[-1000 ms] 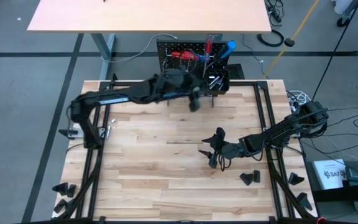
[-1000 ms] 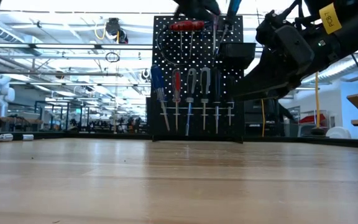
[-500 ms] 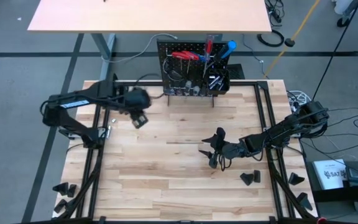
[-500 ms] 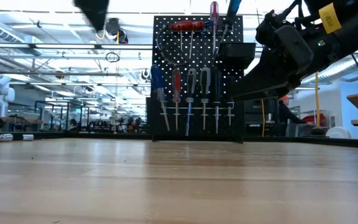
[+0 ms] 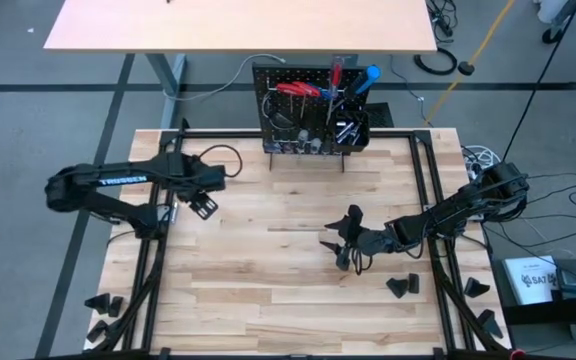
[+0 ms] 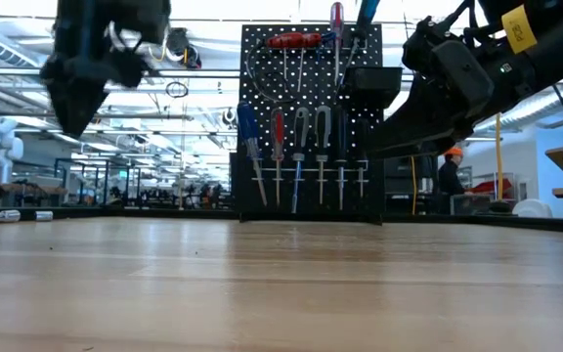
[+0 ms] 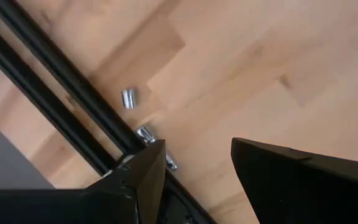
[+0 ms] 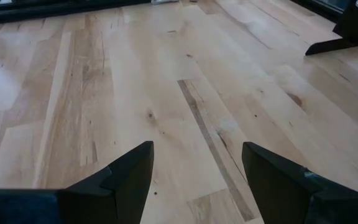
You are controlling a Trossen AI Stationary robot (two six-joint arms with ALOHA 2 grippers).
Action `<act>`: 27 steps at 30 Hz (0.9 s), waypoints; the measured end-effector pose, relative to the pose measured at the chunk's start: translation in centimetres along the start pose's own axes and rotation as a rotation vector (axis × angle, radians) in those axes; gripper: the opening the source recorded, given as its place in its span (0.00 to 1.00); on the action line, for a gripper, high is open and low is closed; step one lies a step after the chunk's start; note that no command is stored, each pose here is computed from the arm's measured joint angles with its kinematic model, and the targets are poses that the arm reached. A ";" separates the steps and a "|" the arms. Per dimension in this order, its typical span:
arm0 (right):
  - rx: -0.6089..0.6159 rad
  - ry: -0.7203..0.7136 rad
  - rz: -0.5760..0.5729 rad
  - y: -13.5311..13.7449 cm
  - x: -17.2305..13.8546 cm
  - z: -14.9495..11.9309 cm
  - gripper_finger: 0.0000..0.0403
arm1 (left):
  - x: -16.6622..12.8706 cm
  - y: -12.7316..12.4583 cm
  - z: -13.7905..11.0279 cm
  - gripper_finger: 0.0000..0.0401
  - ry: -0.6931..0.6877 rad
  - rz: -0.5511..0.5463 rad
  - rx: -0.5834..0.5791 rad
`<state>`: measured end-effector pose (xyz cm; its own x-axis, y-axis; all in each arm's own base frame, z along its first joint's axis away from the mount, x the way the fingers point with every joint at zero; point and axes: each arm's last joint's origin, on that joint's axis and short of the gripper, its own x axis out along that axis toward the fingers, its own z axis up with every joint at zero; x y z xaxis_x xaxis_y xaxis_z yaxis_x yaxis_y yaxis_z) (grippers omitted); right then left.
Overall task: Hang tools onto peg board
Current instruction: Put the silver socket into the black bin on the peg board
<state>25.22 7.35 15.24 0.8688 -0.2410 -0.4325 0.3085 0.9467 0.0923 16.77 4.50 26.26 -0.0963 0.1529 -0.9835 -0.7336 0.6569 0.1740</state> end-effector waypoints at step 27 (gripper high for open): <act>-0.002 -0.002 0.020 0.1 0.0 0.1 0.59 | 8.3 5.7 0.8 0.48 0.027 0.020 -0.303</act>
<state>25.28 7.41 15.31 0.8757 -0.2219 -0.4289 0.2899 0.9519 0.0994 12.34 10.08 19.13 -0.1280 0.1413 -0.9817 -0.8983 0.4030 0.1751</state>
